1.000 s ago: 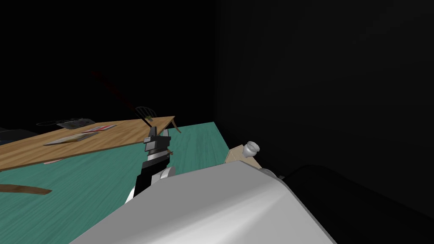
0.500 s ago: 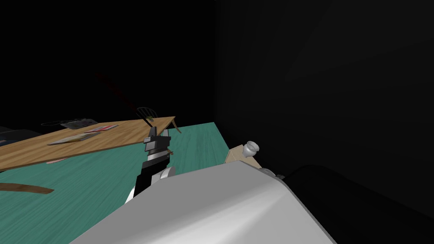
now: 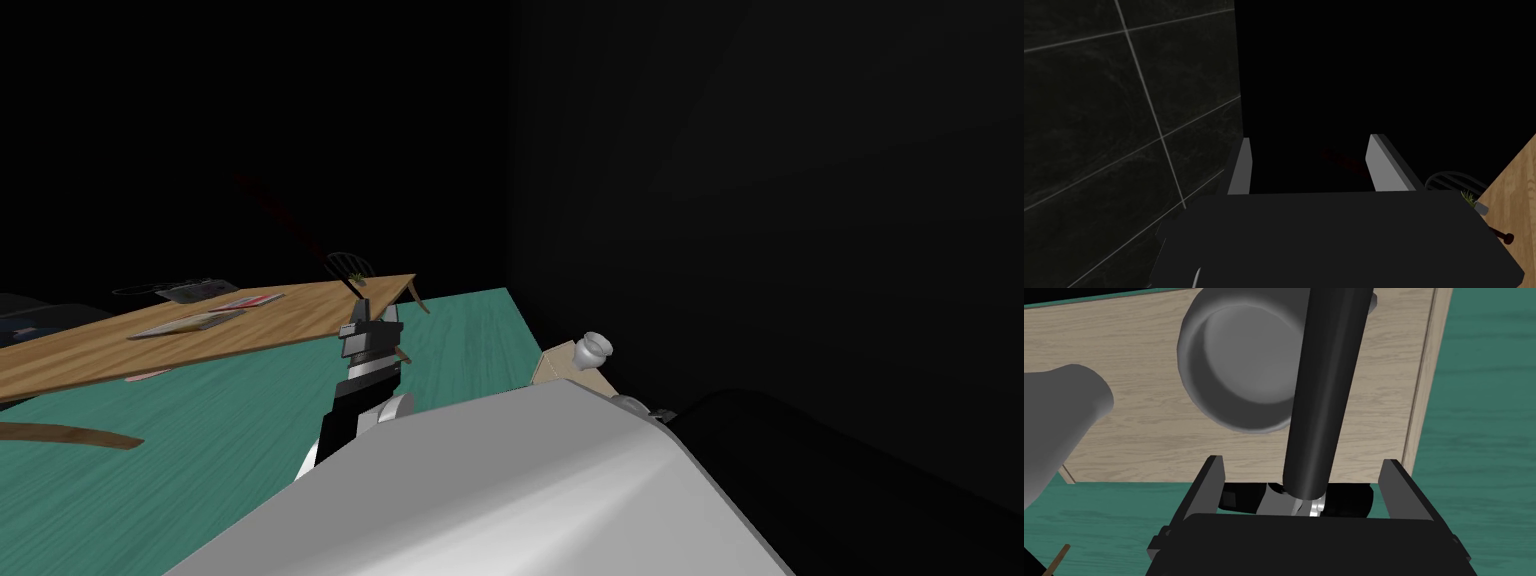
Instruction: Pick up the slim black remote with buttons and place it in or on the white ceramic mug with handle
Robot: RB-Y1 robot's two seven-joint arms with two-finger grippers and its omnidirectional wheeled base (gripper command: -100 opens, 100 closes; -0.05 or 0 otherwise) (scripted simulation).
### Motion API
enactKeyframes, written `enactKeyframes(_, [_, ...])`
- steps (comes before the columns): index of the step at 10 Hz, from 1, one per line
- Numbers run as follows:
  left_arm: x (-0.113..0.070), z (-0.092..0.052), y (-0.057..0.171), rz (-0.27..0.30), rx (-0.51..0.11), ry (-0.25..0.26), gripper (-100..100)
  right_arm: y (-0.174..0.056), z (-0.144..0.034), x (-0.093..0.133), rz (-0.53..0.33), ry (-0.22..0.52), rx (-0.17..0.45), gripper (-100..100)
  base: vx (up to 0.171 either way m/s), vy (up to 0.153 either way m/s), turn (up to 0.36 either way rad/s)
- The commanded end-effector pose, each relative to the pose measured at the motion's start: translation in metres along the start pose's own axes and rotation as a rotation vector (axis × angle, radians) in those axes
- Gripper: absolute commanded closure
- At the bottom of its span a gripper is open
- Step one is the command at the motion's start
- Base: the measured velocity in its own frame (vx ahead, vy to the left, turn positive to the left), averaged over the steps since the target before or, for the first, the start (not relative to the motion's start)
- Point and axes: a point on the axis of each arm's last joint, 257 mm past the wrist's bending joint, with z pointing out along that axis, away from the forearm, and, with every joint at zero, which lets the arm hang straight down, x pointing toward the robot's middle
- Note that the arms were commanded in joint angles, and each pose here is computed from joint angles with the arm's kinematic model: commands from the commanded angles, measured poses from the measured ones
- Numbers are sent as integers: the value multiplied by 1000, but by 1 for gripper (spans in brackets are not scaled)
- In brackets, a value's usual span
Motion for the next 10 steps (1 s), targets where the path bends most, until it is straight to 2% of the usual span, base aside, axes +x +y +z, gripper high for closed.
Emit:
enactKeyframes(1, [0, 0, 0, 0, 0, 0, 0, -2, -9, 2, 5, 2, 2, -100, -48, 51, 5])
enactKeyframes(5, [0, 0, 0, 0, 0, 0, 0, -12, -48, 14, 19, 13, 7, -100, -52, 55, 27])
enactKeyframes(6, [0, 0, 0, 0, 0, 0, 0, -9, -40, 11, 15, 13, 7, -100, -24, 25, 2])
enactKeyframes(7, [0, 0, 0, 0, 0, 0, 0, -9, -41, 11, 17, 11, 6, 0, 0, 0, 0])
enactKeyframes(10, [0, 0, 0, 0, 0, 0, 0, -9, -41, 11, 17, 11, 6, 0, 0, 0, 0])
